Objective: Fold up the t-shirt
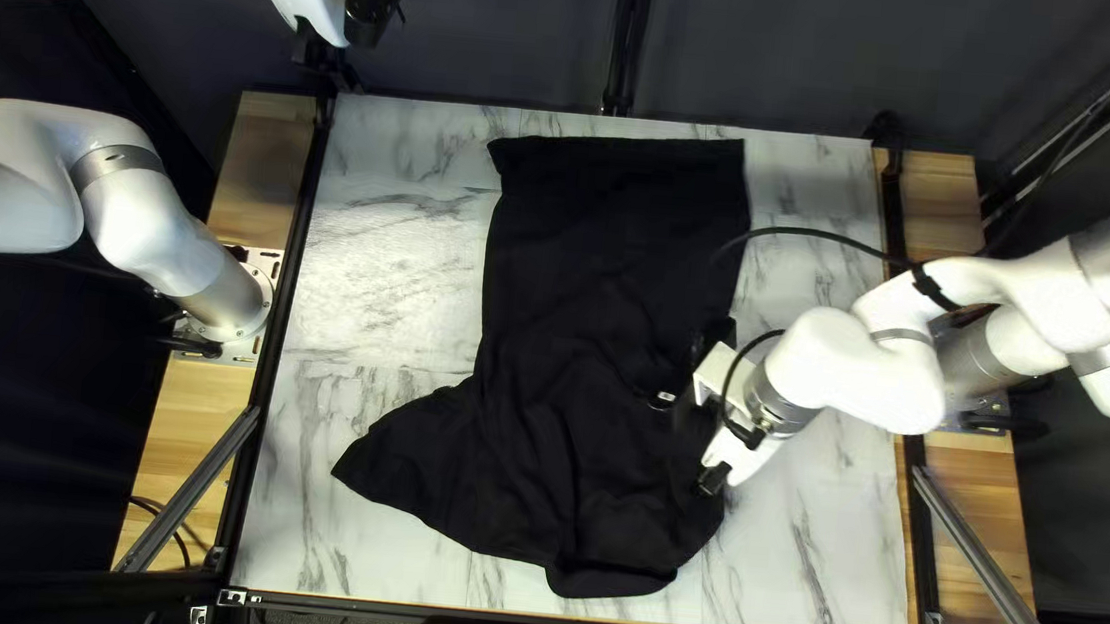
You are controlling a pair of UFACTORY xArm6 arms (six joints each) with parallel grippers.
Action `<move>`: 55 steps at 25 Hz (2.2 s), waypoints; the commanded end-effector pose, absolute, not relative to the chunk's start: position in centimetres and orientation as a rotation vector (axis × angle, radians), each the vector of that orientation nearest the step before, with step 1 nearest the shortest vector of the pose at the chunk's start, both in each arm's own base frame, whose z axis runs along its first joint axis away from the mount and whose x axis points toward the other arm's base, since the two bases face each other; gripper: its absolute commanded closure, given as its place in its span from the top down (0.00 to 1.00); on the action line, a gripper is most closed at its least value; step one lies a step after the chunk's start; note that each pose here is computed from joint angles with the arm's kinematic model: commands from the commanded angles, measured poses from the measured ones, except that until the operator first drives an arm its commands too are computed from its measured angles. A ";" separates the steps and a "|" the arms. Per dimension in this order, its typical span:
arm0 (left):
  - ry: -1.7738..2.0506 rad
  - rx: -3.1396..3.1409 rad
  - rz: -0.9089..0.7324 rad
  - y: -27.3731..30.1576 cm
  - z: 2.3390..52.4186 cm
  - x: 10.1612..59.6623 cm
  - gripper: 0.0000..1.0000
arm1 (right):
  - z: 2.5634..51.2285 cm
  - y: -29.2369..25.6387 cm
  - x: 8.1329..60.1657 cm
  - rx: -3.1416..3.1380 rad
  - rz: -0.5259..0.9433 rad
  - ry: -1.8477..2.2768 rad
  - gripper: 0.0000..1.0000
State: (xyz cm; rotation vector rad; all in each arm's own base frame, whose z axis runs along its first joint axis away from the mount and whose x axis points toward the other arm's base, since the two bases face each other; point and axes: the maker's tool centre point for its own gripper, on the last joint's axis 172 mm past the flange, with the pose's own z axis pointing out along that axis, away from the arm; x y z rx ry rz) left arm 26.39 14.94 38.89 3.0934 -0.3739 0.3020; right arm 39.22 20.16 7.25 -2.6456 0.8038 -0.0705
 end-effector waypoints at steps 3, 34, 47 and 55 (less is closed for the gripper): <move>-0.374 3.093 0.302 14.9 38.9 26.4 1.00 | 7.5 22.4 42.1 -2.645 -0.091 0.761 1.00; -0.374 3.093 0.302 14.9 38.9 26.4 1.00 | 10.7 17.2 35.7 -2.831 -0.150 0.590 1.00; -0.374 3.093 0.302 14.9 38.9 26.4 1.00 | 5.7 13.8 37.5 -2.752 -0.167 0.787 1.00; -0.374 3.093 0.302 14.9 38.9 26.4 1.00 | 4.2 12.2 36.9 -2.747 -0.143 0.793 0.88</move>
